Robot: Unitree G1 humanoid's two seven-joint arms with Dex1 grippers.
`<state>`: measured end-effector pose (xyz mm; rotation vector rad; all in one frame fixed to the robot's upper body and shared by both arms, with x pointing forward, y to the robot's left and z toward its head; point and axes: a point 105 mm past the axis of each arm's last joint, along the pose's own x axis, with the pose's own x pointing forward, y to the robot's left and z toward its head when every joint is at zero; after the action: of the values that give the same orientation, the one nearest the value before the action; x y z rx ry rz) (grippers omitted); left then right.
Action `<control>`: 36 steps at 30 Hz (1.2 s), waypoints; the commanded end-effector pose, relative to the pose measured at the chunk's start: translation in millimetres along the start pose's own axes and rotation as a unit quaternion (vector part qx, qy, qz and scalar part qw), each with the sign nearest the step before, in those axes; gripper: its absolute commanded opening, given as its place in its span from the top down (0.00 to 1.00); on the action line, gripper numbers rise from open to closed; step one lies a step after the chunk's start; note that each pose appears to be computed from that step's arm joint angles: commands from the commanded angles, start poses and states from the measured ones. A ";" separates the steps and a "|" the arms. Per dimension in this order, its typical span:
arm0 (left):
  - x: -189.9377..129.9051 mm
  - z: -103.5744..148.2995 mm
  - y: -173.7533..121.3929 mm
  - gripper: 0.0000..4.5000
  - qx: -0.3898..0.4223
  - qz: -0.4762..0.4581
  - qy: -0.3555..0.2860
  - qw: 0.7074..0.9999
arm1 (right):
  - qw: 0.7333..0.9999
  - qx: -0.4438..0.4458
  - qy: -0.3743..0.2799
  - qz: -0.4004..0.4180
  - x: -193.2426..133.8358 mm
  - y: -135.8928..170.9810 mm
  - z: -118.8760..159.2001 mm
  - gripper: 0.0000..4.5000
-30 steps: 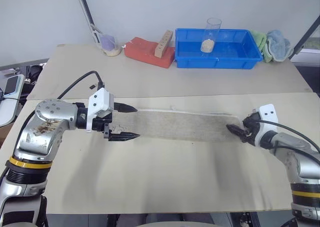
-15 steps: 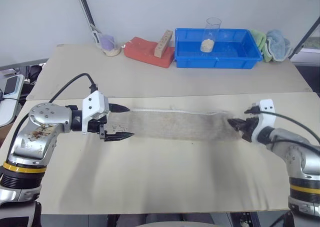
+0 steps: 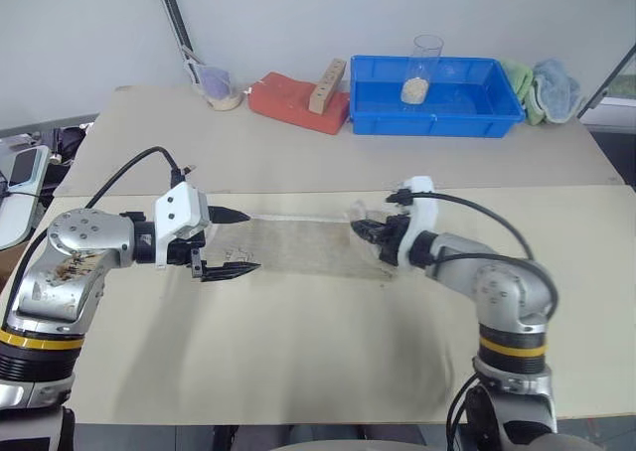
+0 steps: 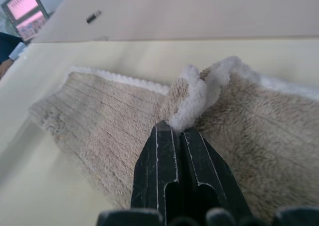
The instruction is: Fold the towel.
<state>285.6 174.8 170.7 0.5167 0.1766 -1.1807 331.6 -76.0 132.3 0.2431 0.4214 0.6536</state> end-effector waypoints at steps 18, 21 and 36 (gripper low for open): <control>-9.5 -6.7 -5.2 0.00 -0.030 0.042 -0.007 0.999 | 0.995 0.019 -0.020 0.093 17.3 61.1 11.0 0.17; -16.7 -20.8 -3.0 0.00 -0.061 0.092 -0.012 0.994 | 0.990 0.019 -0.006 0.139 12.6 79.2 6.8 0.17; -37.0 -82.6 -5.2 0.00 -0.364 0.445 -0.108 0.811 | 0.936 -0.316 -0.071 0.139 -21.0 64.2 58.2 0.01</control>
<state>279.7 241.9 109.1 -0.1993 0.1491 -0.2366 310.4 -48.1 194.7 -0.2500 0.1067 0.9835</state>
